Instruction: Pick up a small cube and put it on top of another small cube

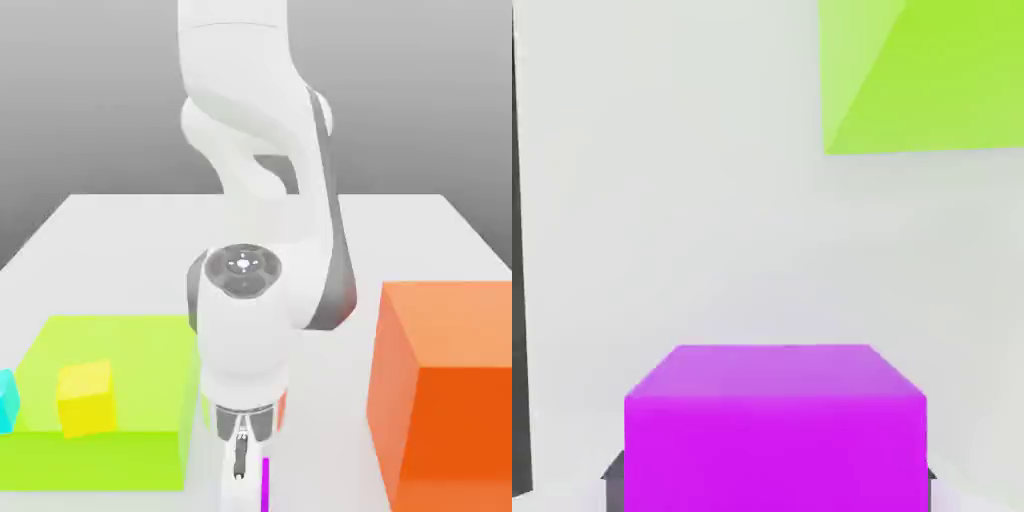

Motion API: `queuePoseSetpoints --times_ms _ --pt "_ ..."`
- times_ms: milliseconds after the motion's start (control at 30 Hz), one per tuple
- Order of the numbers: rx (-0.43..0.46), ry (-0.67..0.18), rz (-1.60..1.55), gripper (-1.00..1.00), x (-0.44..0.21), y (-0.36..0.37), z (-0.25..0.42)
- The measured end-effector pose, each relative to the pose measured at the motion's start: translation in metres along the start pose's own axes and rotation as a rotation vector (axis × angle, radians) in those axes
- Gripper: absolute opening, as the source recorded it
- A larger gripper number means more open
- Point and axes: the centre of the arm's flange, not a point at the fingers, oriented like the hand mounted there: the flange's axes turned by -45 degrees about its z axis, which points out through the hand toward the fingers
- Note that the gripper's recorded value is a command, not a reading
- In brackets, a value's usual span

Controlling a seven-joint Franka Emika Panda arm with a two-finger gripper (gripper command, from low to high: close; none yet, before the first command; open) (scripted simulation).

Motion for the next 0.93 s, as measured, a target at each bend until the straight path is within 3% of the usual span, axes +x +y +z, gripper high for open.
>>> queuePoseSetpoints --times_ms 200,667,800,833,933 --pt "-0.001 0.000 -0.002 -1.00 0.002 -0.001 -0.061" --pt "0.001 -0.003 -0.194 -1.00 0.176 0.028 -0.215" --pt "-0.002 0.001 -0.221 -1.00 0.180 0.031 -0.174" --pt "-0.001 0.000 -0.222 1.00 0.180 0.031 -0.165" --pt "-0.001 0.000 -0.222 1.00 0.180 0.031 -0.165"
